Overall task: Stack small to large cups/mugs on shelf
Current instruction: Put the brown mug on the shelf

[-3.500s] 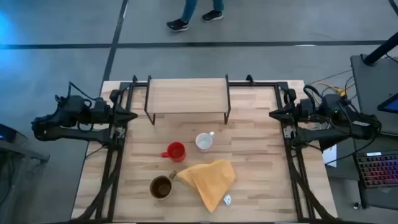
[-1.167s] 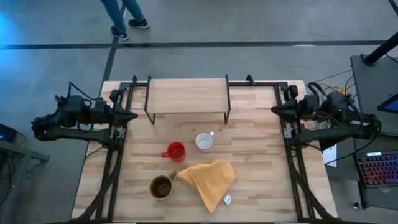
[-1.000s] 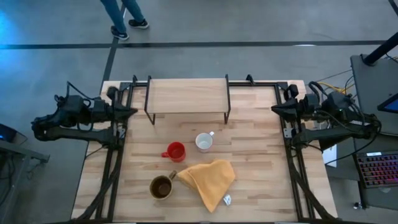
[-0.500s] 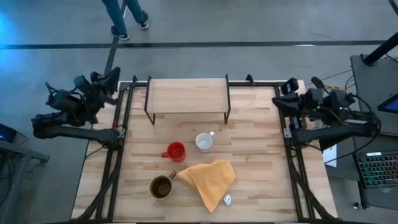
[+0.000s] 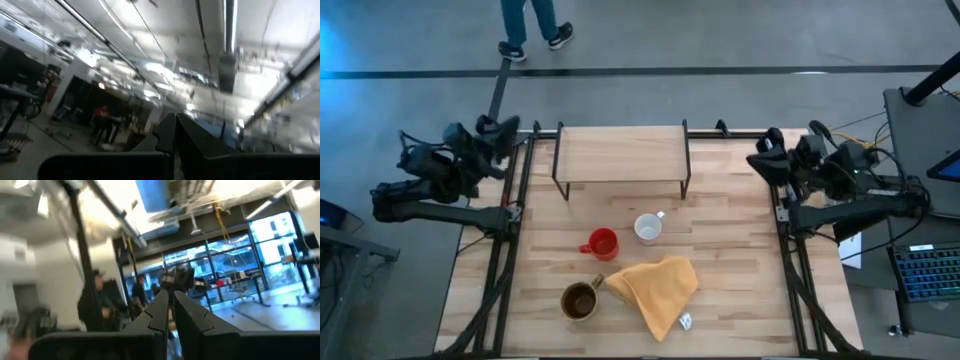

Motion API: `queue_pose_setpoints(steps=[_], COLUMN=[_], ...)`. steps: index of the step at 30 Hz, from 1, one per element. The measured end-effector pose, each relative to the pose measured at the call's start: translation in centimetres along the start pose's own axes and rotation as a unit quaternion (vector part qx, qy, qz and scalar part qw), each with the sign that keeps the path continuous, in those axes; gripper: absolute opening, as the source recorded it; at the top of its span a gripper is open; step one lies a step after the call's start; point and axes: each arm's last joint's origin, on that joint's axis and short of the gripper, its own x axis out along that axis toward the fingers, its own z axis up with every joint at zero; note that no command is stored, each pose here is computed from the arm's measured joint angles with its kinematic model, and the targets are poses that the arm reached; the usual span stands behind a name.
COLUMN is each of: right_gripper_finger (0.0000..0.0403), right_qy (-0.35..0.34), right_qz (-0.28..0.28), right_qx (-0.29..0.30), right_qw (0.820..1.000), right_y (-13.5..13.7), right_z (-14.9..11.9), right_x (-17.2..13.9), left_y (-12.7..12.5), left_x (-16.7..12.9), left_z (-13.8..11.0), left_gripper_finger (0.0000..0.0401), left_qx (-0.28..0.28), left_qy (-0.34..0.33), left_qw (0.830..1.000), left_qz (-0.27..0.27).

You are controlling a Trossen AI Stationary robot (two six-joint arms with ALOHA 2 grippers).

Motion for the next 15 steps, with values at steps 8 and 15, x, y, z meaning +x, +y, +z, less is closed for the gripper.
queue_pose_setpoints(steps=[8, 15], right_gripper_finger=[0.0022, 0.0022], right_qy=[-0.012, 0.015], right_qz=[-0.079, -0.070], right_qx=[-0.056, -0.018], right_qw=[0.995, 0.997], right_y=[-0.7, -1.0], right_z=[-0.3, -0.5], right_x=[0.6, 0.2], left_y=[-0.3, -2.7], left_x=[0.2, 2.9], left_z=[-1.5, -3.6], left_gripper_finger=[0.0000, 0.0000], left_qx=[0.070, 0.084], left_qy=[0.333, 0.486], left_qw=[0.940, 0.868], left_qz=[0.010, -0.057])
